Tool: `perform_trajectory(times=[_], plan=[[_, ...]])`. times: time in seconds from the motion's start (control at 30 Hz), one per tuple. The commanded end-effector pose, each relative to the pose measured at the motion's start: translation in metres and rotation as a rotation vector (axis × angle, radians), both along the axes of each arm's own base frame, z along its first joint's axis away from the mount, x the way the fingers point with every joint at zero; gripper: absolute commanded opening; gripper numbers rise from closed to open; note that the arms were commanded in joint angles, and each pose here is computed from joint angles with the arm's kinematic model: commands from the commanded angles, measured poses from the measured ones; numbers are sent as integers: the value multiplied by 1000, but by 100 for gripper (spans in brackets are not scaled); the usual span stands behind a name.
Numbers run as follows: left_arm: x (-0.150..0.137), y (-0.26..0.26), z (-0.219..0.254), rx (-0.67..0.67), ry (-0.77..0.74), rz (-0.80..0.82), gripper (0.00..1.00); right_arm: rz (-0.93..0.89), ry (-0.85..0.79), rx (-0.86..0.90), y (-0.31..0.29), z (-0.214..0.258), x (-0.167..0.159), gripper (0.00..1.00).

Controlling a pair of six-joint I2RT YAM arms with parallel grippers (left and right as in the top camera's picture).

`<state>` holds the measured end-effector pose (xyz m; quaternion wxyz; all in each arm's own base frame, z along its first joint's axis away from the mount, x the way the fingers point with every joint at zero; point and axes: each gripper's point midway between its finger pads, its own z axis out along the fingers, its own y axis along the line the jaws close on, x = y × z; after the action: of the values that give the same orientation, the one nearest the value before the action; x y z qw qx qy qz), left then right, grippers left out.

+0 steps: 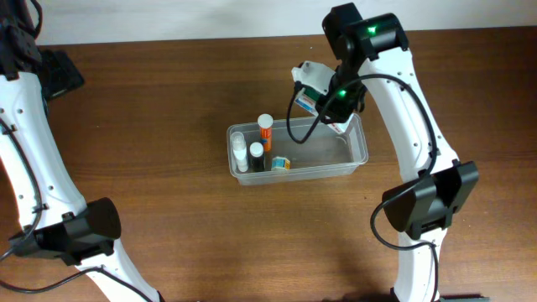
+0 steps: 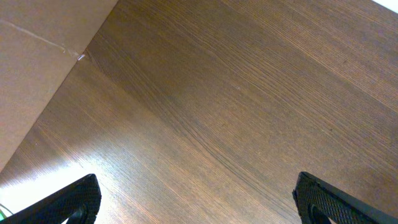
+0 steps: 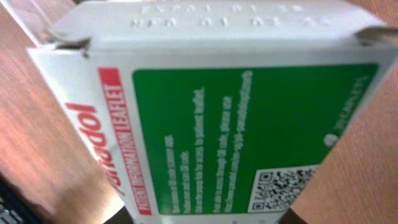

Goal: Pack container
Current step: 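Lift the Panadol box and carry it over the container, then lower the Panadol box into the container's right end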

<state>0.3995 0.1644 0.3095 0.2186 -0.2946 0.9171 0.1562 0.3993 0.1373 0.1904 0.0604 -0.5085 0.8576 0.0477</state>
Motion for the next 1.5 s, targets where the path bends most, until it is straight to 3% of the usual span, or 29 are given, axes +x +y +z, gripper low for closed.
perform_trajectory(times=[0.0, 0.7, 0.83, 0.97, 1.07, 1.47], plan=[[0, 3, -1, 5, 0, 16, 100, 51, -12, -32, -5, -1, 2, 35], [0, 3, -1, 5, 0, 16, 100, 105, 235, -98, -14, -96, -27, 35], [0, 3, -1, 5, 0, 16, 100, 107, 221, -93, -12, -100, -23, 36], [0, 3, -1, 5, 0, 16, 100, 106, 193, -85, -10, -101, -16, 51], [0, 3, -1, 5, 0, 16, 100, 106, 187, -84, -10, -101, -15, 54], [0, 3, -1, 5, 0, 16, 100, -3, 182, -65, -6, -88, -12, 54]])
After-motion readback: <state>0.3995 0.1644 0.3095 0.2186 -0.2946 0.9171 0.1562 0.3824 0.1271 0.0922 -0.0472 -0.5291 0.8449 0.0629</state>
